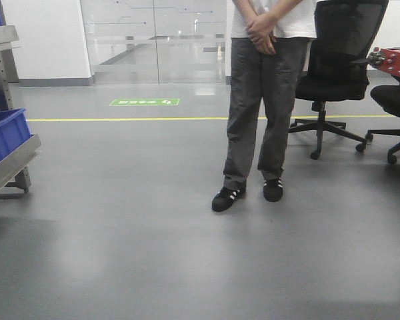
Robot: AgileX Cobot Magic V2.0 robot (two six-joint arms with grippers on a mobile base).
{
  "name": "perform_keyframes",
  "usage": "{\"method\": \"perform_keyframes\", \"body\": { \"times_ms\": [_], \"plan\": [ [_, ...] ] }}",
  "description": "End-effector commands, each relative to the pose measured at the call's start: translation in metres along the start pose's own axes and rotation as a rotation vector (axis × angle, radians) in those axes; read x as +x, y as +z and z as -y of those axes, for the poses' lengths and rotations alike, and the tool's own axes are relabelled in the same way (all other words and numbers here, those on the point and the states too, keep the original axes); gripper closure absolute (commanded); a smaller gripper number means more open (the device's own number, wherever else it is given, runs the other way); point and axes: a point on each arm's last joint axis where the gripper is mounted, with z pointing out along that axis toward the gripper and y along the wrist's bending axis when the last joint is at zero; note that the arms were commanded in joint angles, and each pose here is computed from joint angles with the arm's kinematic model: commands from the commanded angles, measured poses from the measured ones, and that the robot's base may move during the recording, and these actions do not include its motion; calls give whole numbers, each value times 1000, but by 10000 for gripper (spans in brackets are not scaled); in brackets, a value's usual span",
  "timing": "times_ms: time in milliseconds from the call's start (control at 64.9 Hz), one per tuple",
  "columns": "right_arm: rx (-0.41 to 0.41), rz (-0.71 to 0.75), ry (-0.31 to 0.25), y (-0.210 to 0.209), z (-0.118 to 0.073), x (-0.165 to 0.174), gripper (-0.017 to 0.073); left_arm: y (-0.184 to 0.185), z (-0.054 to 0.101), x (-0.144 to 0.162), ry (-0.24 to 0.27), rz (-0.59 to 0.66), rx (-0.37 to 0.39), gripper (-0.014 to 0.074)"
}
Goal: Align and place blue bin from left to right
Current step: 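Drive across the floor carrying the blue bin in both grippers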
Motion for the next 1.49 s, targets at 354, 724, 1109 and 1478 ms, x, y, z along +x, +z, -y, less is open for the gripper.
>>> {"method": "perform_keyframes", "body": {
  "times_ms": [354, 724, 1109, 1478],
  "plan": [
    [-59, 120, -17, -16, -8, -9, 627, -13, 8, -11, 13, 116, 54, 705],
    [-60, 127, -17, -16, -8, -10, 627, -11, 7, -11, 18, 114, 43, 705],
    [-60, 127, -17, -16, -8, -10, 627, -9, 5, -11, 22, 111, 32, 705],
    [-60, 127, -17, -16, -8, -10, 627, -8, 5, -11, 23, 110, 30, 705]
  ]
}}
